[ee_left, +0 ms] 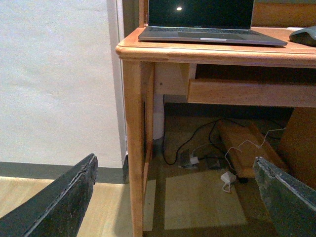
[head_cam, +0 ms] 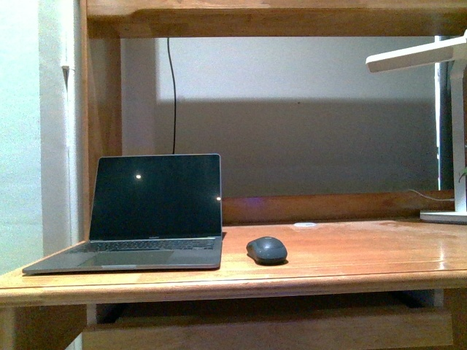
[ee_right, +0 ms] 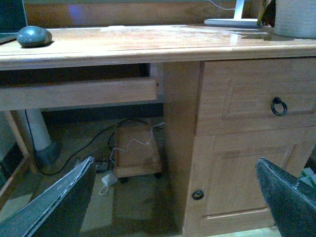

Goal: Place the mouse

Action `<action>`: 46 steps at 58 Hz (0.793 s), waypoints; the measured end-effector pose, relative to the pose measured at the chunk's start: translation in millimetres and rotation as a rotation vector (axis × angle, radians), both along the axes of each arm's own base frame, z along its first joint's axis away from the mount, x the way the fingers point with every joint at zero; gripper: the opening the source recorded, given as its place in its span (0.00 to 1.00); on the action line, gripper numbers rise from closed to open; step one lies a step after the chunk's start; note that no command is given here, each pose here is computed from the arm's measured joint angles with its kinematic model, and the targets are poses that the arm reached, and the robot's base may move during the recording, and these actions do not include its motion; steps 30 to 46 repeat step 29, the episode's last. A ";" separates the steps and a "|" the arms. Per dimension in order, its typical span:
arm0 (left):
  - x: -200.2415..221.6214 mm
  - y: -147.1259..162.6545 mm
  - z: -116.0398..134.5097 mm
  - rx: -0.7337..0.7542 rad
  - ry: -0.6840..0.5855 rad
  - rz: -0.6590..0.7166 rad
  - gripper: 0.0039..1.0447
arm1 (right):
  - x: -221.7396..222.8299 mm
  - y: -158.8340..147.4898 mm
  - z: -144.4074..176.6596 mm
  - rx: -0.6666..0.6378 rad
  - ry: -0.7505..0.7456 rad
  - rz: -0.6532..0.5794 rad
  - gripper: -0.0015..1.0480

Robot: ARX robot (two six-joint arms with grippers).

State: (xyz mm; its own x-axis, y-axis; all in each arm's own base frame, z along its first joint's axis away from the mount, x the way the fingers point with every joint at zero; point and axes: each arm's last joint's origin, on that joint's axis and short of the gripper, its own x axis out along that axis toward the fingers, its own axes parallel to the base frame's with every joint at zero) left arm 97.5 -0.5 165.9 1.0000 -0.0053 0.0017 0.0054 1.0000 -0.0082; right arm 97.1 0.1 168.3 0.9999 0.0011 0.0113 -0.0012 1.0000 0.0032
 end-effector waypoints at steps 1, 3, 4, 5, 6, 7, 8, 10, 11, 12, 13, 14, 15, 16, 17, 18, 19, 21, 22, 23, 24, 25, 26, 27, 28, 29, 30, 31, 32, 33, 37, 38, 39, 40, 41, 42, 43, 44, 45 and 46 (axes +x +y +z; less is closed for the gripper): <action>0.0 0.0 0.0 0.000 0.000 0.000 0.93 | 0.0 0.0 -0.1 0.000 0.000 0.000 0.93; 0.0 0.0 0.0 0.000 0.000 0.000 0.93 | 0.0 0.0 0.0 0.000 0.000 0.000 0.93; 0.0 0.0 0.0 0.000 0.000 0.000 0.93 | 0.0 0.0 -0.1 0.000 0.000 0.000 0.93; 0.0 0.0 0.0 0.000 0.000 0.000 0.93 | 0.0 0.0 0.0 0.000 0.000 0.000 0.93; 0.0 0.0 0.0 0.000 0.000 0.000 0.93 | 0.0 0.0 0.0 0.000 0.000 0.000 0.93; 0.0 0.0 0.0 0.000 0.000 0.000 0.93 | 0.0 0.0 0.0 0.000 0.000 0.000 0.93; 0.0 0.0 0.0 0.000 0.000 0.000 0.93 | 0.0 0.0 0.0 0.000 0.000 0.000 0.93; 0.0 0.0 0.0 0.000 0.000 0.000 0.93 | 0.0 0.0 0.0 0.000 0.000 0.000 0.93; 0.0 0.0 0.0 0.000 0.000 0.000 0.93 | 0.0 0.0 -0.1 0.000 0.000 0.000 0.93; 0.0 0.0 0.0 0.000 0.000 0.000 0.93 | 0.0 0.0 0.0 0.000 0.000 0.000 0.93; 0.0 0.0 0.0 0.000 0.000 0.000 0.93 | 0.0 0.0 0.0 0.000 0.000 0.000 0.93; 0.0 0.0 0.0 0.000 0.000 0.000 0.93 | 0.0 0.0 0.0 0.000 0.000 0.000 0.93; 0.0 0.0 0.0 0.000 0.000 0.000 0.93 | 0.0 0.0 0.0 0.000 0.000 0.000 0.93; 0.0 0.0 0.0 0.000 0.000 0.000 0.93 | 0.0 0.0 0.0 0.000 0.000 0.000 0.93; 0.0 0.0 0.0 0.000 0.000 0.000 0.93 | 0.0 0.0 0.0 0.000 0.000 0.000 0.93; 0.0 0.0 0.0 0.000 0.000 0.000 0.93 | 0.0 0.0 -0.1 0.000 0.000 0.000 0.93; 0.0 0.0 0.0 0.000 0.000 0.000 0.93 | 0.0 0.0 0.0 0.000 0.000 0.000 0.93; 0.0 0.0 0.0 0.000 0.000 0.000 0.93 | 0.0 0.0 0.0 0.000 0.000 0.000 0.93; 0.0 0.0 0.0 0.000 0.000 0.000 0.93 | 0.0 0.0 0.0 0.000 0.000 0.000 0.93; 0.0 0.0 0.0 0.000 0.000 0.000 0.93 | 0.0 0.0 0.0 0.000 0.000 0.000 0.93; 0.0 0.0 0.0 0.000 0.000 0.000 0.93 | 0.0 0.0 0.0 0.000 0.000 0.000 0.93; 0.0 0.0 0.0 0.000 0.000 0.000 0.93 | 0.0 0.0 0.0 0.000 0.000 0.000 0.93; 0.0 0.0 0.0 0.000 0.000 0.000 0.93 | 0.0 0.0 0.0 0.000 0.000 0.000 0.93; 0.0 0.0 0.0 0.000 0.000 0.000 0.93 | 0.0 0.0 0.0 0.000 0.000 0.000 0.93; 0.0 0.0 0.0 0.000 0.000 0.000 0.93 | 0.0 0.0 0.0 0.000 0.000 0.000 0.93; 0.0 0.0 0.0 0.000 0.000 0.000 0.93 | 0.0 0.0 -0.1 0.000 0.000 0.000 0.93; 0.0 0.0 0.0 0.000 0.000 0.000 0.93 | 0.0 0.0 -0.1 0.000 0.000 0.000 0.93; 0.0 0.0 0.0 0.000 0.000 0.000 0.93 | 0.0 0.0 -0.1 0.000 0.000 0.000 0.93; 0.0 0.0 0.0 0.000 0.000 0.000 0.93 | 0.0 0.0 -0.1 0.000 0.000 0.000 0.93; 0.0 0.0 0.0 0.000 0.000 0.000 0.93 | 0.0 0.0 -0.1 0.000 0.000 0.000 0.93; 0.0 0.0 0.0 0.000 0.000 0.000 0.93 | 0.0 0.0 -0.1 0.000 0.000 0.000 0.93; 0.0 0.0 0.0 0.000 0.000 0.000 0.93 | 0.0 0.0 -0.1 0.000 0.000 0.000 0.93; 0.0 0.0 0.0 0.000 0.000 0.000 0.93 | 0.0 0.0 -0.1 0.000 0.000 0.000 0.93; 0.0 0.0 0.0 0.000 0.000 0.000 0.93 | 0.0 0.0 -0.1 0.000 0.000 0.000 0.93; 0.0 0.0 0.0 0.000 0.000 0.000 0.93 | 0.0 0.0 -0.1 0.000 0.000 0.000 0.93; 0.0 0.0 0.0 0.000 0.000 0.000 0.93 | 0.0 0.0 -0.1 0.000 0.000 0.000 0.93; 0.0 0.0 0.0 0.000 0.000 0.000 0.93 | 0.0 0.0 -0.1 0.000 0.000 0.000 0.93; 0.0 0.0 0.0 0.000 0.000 0.000 0.93 | 0.0 0.0 -0.1 0.000 0.000 0.000 0.93; 0.0 0.0 0.0 0.000 0.000 0.000 0.93 | 0.0 0.0 -0.1 0.000 0.000 0.000 0.93; 0.0 0.0 0.0 0.000 0.000 0.000 0.93 | 0.0 0.0 -0.1 0.000 0.000 0.000 0.93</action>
